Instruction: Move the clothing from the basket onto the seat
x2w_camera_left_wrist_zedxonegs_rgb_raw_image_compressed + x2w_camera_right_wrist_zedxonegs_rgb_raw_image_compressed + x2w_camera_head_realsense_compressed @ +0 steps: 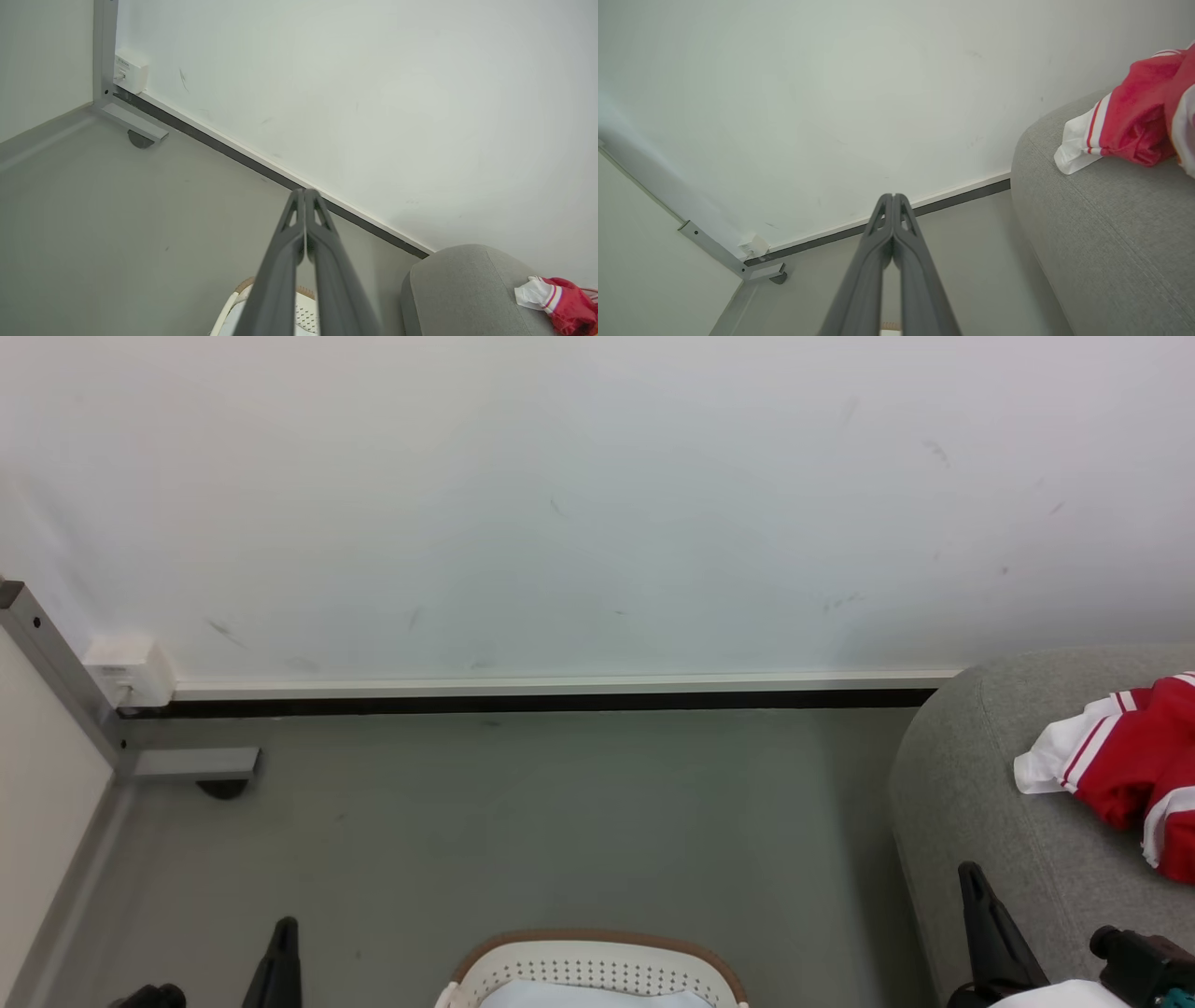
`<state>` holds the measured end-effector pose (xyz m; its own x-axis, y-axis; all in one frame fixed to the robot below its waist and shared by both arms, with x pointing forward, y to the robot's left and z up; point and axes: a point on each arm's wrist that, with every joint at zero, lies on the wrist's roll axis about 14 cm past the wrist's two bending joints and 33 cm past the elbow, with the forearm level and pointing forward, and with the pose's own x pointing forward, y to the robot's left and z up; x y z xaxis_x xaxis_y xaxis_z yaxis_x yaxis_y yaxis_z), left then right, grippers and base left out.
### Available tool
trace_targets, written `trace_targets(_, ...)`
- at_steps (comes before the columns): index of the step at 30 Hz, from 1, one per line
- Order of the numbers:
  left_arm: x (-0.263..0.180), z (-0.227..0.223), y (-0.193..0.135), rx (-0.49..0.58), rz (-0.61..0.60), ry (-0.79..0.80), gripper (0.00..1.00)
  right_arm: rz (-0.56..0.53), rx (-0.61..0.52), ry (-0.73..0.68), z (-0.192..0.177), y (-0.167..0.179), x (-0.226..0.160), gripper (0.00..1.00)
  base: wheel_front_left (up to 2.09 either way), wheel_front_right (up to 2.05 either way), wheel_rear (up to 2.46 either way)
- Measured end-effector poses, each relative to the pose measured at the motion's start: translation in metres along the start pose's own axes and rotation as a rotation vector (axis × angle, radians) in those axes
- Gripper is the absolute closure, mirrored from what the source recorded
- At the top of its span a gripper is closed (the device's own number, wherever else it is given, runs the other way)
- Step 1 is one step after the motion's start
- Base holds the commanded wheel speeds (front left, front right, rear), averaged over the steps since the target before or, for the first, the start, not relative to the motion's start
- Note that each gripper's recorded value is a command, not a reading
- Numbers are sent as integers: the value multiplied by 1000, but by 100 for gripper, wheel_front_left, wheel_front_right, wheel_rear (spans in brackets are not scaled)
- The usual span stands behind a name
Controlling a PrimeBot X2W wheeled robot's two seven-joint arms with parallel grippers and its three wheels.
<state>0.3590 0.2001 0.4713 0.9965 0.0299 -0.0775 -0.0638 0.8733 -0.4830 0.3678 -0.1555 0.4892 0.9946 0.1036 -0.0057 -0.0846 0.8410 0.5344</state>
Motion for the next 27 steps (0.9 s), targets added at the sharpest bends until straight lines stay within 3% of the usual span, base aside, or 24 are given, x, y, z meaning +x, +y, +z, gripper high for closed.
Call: trace_targets(27,9,5,-2,-368,23,15,100,-78,353,-18,11,-18,4,100,0,0,0)
